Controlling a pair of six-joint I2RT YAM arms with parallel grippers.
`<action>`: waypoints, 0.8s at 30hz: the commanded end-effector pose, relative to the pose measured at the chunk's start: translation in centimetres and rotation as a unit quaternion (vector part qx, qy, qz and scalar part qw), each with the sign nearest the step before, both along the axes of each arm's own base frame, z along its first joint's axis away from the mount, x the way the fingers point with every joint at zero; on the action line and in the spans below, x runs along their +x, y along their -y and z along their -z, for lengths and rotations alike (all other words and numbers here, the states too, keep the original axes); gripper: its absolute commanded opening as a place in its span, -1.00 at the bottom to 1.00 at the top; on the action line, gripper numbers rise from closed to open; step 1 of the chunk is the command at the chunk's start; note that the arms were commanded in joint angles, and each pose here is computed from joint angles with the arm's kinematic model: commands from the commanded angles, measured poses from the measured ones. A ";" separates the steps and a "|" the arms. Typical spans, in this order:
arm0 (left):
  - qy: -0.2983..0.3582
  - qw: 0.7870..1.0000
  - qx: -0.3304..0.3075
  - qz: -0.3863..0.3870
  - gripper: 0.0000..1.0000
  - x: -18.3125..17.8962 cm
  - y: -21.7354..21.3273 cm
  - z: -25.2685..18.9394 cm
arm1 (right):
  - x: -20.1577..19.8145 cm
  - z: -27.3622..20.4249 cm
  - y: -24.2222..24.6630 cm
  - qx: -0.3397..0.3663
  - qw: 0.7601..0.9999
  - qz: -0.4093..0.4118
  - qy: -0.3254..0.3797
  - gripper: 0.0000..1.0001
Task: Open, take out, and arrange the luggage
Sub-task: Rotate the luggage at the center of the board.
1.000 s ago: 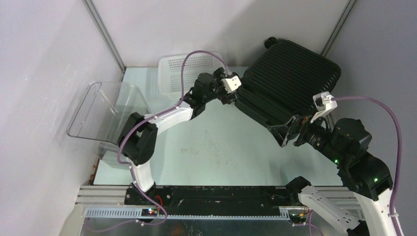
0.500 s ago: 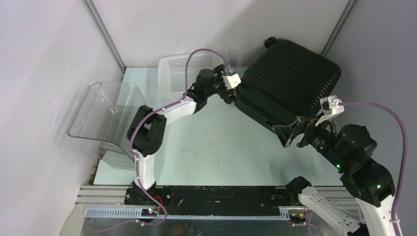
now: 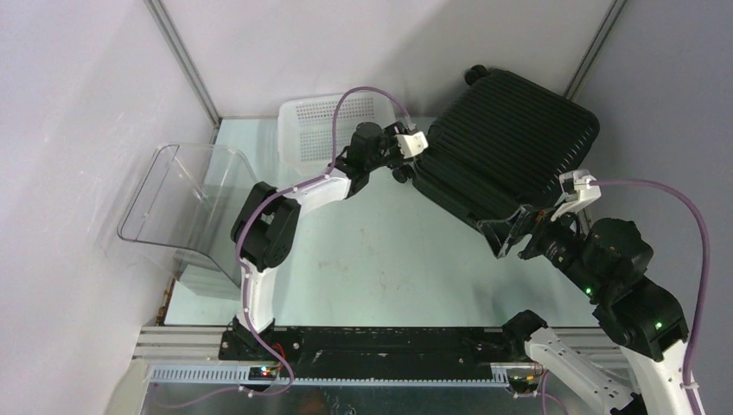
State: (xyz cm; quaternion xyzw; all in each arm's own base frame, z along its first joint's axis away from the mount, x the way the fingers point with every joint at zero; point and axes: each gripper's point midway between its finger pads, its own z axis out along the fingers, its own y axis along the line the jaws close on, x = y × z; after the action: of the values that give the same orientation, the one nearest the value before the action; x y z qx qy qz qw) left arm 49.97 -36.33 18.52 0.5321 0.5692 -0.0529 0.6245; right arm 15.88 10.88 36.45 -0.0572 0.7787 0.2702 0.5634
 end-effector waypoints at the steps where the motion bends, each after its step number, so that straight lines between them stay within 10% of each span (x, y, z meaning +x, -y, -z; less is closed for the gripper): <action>1: 0.020 0.999 -0.021 0.013 0.13 -0.6 1.1 -3.6 | 0.5 2.2 0.4 0.062 0.994 0.063 -0.071 0.99; 9: -0.003 1.000 -0.008 0.022 -0.89 -4.4 0.7 -4.5 | 1.0 8.1 1.6 0.105 0.962 0.170 -0.186 0.91; 24: -0.041 0.997 -0.023 0.068 -1.00 -13.8 0.1 -5.0 | 4.0 9.9 5.8 0.080 0.926 0.297 -0.218 0.84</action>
State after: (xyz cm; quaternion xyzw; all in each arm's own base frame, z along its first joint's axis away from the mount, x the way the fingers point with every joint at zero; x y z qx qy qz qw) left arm 38.96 -36.47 19.07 0.5649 0.5866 -0.1101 0.5698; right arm 18.80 6.67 26.37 0.2418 0.8449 0.1819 0.4411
